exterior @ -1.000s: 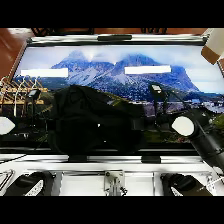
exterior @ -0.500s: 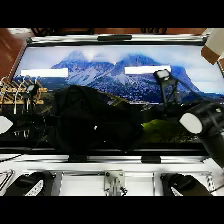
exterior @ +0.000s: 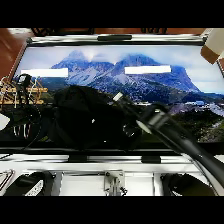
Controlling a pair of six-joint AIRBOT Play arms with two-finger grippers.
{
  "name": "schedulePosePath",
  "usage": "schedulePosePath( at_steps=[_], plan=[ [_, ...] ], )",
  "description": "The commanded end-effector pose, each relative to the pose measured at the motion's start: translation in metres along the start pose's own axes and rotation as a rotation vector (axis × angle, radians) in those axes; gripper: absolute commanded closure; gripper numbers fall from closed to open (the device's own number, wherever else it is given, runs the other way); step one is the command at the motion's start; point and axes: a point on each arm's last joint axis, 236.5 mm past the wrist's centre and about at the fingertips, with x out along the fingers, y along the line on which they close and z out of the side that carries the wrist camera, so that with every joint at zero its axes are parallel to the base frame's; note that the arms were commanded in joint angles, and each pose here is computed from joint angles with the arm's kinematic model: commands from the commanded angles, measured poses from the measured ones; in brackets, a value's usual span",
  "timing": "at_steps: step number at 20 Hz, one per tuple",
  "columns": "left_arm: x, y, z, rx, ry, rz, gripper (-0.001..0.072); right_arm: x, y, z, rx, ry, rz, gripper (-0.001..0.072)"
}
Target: Fold the shirts.
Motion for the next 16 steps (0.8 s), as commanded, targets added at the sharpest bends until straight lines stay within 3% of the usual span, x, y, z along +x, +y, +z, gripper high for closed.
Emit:
schedulePosePath(
  at_steps=[1, 3, 11, 16],
  plan=[
    [0.0, 0.001, 0.003, 0.002, -0.009, 0.002, 0.0653, 0.058, 0.031, -0.018, 0.027, 0.176, 0.148, 0.0029],
    [0.0, 0.0, 0.003, 0.002, -0.01, 0.002, 0.0653, 0.067, 0.031, -0.022, 0.074, 0.202, 0.22, 0.0029],
    [0.0, 0.0, 0.003, 0.001, -0.01, 0.001, 0.0652, 0.087, -0.025, -0.04, 0.301, 0.248, 0.181, 0.003],
    [0.0, 0.0, 0.003, 0.001, -0.01, 0.001, 0.0653, 0.071, -0.018, -0.042, 0.316, 0.281, 0.216, 0.0041]
  ],
)
